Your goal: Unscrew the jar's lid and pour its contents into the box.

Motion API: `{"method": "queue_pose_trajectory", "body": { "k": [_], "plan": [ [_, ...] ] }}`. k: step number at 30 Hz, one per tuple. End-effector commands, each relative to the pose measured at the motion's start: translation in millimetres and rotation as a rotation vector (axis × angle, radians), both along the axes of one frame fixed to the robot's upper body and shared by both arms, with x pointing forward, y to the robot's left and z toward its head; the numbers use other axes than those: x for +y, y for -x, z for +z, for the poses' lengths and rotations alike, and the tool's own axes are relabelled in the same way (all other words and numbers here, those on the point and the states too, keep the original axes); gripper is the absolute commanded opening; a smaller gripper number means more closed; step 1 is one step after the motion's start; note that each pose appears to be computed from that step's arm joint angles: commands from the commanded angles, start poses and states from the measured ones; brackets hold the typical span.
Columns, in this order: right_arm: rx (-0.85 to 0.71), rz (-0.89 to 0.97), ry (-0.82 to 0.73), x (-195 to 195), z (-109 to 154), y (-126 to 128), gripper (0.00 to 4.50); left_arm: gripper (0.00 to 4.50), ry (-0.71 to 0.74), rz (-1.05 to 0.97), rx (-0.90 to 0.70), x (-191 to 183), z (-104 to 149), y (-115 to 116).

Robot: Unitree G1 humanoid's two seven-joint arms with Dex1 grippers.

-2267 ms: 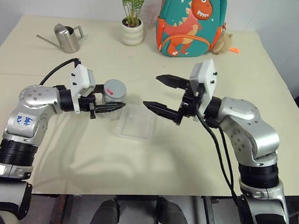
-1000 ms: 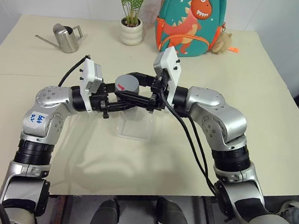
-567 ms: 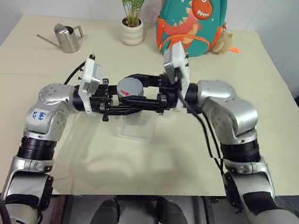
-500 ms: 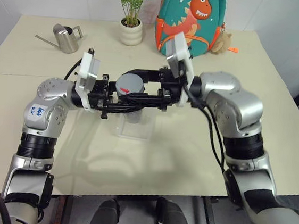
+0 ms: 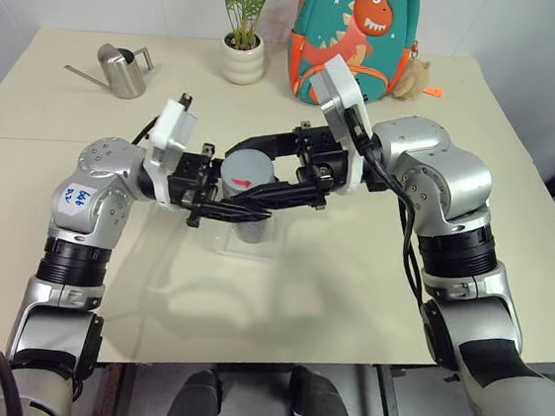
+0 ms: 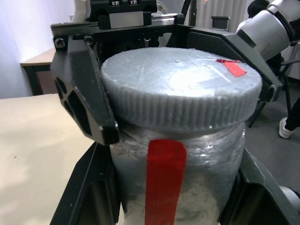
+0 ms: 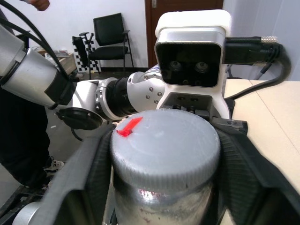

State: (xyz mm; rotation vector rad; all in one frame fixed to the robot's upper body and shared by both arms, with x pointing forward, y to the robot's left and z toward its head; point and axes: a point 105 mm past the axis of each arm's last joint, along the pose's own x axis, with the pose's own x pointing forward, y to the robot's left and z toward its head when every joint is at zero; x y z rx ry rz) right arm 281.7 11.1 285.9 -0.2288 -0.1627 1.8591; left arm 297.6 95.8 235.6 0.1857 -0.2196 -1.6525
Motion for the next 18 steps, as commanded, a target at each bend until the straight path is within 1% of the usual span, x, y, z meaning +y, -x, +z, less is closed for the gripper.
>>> {"method": "queue_pose_trajectory", "body": {
  "k": [1, 6, 10, 18],
  "plan": [
    [-0.058, 0.004, -0.074, -3, 17, 8, 4.48, 2.0, 0.004, 0.063, -0.029, 7, 7, -7],
    [-0.096, -0.129, -0.129, -11, 17, -5, 4.48, 2.0, 0.024, 0.17, -0.034, 19, 6, -21],
    [-0.105, -0.255, -0.106, -9, 5, -17, 4.48, 2.0, 0.048, 0.252, -0.046, 21, 4, -31],
    [-0.075, -0.339, -0.118, 8, -1, -25, 4.48, 2.0, 0.058, 0.235, -0.046, 12, 3, -29]
  ]
}}
